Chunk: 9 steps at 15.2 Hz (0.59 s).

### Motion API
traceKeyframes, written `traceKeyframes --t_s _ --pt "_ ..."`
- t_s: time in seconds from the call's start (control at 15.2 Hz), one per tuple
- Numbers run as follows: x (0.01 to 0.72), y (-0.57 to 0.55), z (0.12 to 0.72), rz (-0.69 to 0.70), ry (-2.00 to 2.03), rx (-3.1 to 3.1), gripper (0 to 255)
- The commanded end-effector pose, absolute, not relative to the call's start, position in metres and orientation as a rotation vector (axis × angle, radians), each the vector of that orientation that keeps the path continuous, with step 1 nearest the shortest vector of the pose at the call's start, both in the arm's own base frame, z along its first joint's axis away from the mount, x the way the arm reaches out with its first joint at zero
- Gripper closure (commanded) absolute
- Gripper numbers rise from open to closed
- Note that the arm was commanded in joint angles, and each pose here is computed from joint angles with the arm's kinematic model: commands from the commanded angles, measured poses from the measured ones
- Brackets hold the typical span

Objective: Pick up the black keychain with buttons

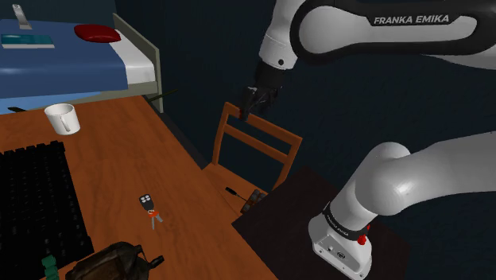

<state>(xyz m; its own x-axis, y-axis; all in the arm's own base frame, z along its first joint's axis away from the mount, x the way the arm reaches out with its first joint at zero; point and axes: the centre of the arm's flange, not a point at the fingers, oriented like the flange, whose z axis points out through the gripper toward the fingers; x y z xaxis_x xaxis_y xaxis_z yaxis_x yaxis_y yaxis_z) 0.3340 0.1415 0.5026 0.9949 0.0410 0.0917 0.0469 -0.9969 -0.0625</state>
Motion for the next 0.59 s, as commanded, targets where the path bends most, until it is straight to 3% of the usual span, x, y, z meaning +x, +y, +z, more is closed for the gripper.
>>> traceKeyframes --t_s 0.0,0.53 --pt "0.339 0.159 0.481 -0.146 -0.067 -3.071 0" --pt "0.36 0.23 0.407 -0.162 -0.069 -3.068 0"
